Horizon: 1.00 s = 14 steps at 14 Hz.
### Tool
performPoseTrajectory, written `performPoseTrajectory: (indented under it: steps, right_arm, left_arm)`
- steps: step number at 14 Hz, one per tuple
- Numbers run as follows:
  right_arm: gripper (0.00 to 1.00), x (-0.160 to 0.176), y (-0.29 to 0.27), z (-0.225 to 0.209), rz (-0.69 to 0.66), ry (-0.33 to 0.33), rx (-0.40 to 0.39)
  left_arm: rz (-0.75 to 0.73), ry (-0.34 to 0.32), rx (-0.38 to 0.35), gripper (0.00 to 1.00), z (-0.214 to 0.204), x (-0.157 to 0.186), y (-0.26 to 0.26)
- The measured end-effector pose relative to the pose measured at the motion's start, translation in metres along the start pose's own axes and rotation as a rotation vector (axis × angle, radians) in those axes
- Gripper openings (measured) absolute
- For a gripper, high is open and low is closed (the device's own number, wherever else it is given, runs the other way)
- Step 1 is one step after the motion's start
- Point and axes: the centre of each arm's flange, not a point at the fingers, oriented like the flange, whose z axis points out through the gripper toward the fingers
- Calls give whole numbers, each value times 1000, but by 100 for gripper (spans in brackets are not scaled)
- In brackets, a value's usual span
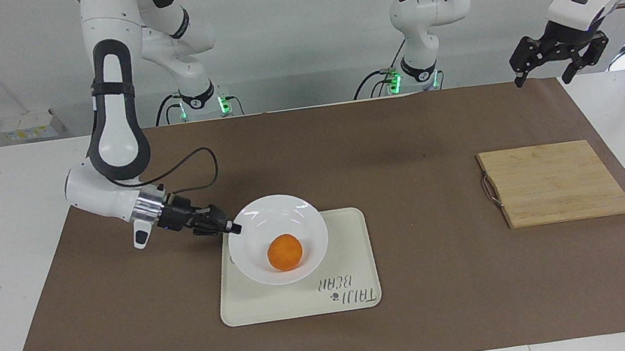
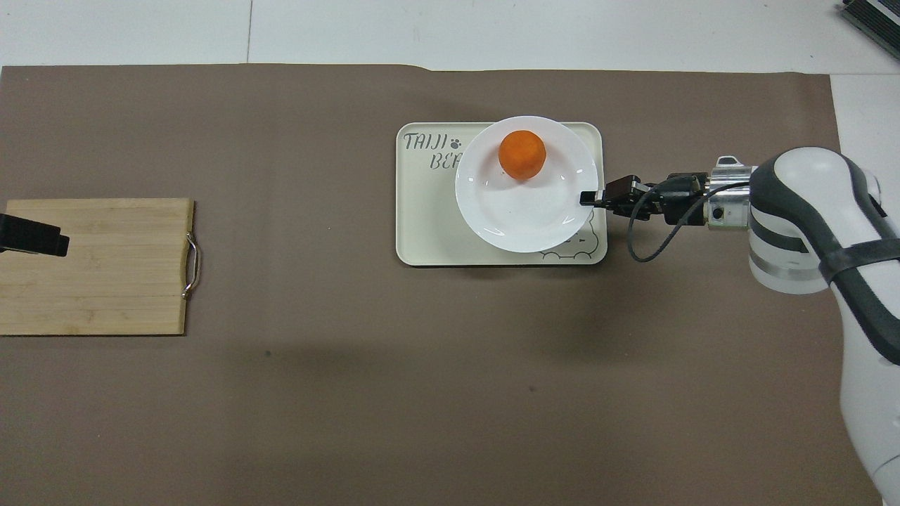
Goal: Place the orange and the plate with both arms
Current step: 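Slide the plate with the right gripper onto the bear tray, then settle the plate on the tray and open the right gripper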
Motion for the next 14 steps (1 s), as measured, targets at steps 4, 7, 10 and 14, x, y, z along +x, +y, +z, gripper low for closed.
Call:
performPoseTrajectory:
  steps: [4, 7, 10, 14]
  right_arm:
    - [5, 7, 17, 26, 20, -9, -19]
    - [5, -2, 20, 46, 28, -42, -25]
    - [5, -4, 26, 51, 38, -51, -29]
    - [5, -5, 23, 54, 34, -49, -35]
  left_arm:
    - [4, 0, -4, 100, 1, 2, 2]
    - [6, 4, -6, 100, 1, 8, 3]
    - [3, -2, -7, 100, 5, 13, 0]
    - [0, -4, -8, 100, 8, 16, -1]
